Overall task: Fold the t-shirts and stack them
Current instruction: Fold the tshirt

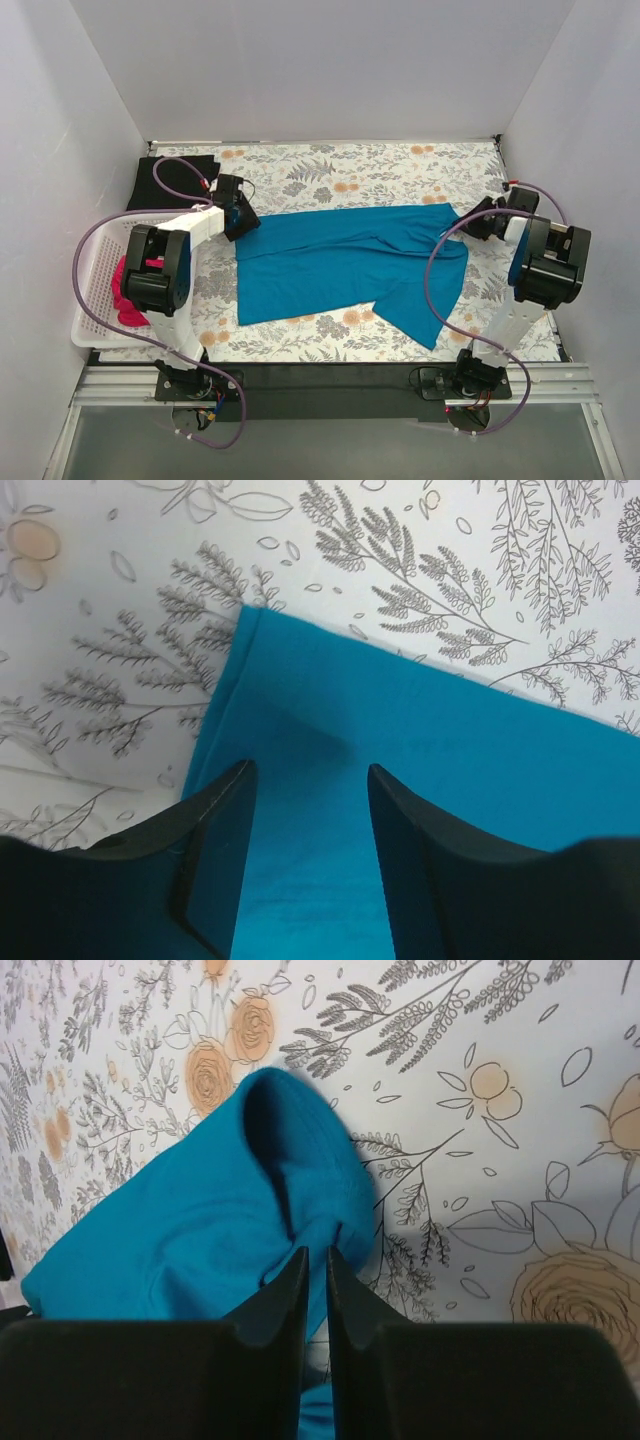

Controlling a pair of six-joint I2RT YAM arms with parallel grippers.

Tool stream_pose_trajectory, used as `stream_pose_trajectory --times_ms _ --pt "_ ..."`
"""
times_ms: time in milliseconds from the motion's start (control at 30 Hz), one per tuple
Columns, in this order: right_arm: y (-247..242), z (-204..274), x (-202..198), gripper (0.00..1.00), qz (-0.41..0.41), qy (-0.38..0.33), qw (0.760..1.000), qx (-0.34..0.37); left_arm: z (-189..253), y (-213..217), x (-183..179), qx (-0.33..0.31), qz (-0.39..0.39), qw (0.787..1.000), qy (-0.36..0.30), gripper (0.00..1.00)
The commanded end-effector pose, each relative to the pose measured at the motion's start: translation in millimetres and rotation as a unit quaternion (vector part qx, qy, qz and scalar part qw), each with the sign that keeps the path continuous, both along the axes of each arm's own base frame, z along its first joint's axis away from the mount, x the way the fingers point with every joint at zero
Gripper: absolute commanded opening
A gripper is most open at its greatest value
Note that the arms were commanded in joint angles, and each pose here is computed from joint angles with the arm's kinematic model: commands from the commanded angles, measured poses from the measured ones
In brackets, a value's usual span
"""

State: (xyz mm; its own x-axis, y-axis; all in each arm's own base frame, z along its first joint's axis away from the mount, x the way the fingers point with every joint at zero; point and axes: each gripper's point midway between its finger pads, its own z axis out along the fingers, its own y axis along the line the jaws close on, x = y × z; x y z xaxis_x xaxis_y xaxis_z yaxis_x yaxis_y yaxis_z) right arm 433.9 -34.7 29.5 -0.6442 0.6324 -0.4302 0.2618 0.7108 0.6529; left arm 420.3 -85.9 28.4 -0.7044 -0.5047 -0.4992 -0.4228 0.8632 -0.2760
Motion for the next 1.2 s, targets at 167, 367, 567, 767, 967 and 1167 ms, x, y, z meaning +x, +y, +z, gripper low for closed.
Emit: stream_pose_trajectory --times_ms 167,367,567,767,967,1167 --pt "27 80 1 0.37 0.059 -0.079 0.990 -0.103 37 -6 32 0.011 -0.056 0.996 -0.069 0.58" --pt "94 81 -26 0.41 0.166 -0.074 0.964 -0.194 10 -21 52 -0.012 -0.070 0.996 -0.046 0.58" --pt "120 45 -34 0.39 0.205 -0.033 0.956 -0.206 -6 -24 57 -0.016 -0.068 0.997 -0.033 0.54" --pt "104 19 -10 0.39 0.188 0.001 0.956 -0.227 -22 -24 67 -0.011 -0.063 0.998 -0.021 0.52" --pt "89 1 16 0.39 0.176 0.015 0.957 -0.230 -36 -25 87 -0.003 -0.060 0.998 -0.019 0.51" --pt "95 36 33 0.42 0.184 -0.033 0.950 -0.250 -17 -30 114 -0.007 -0.061 0.997 -0.054 0.55"
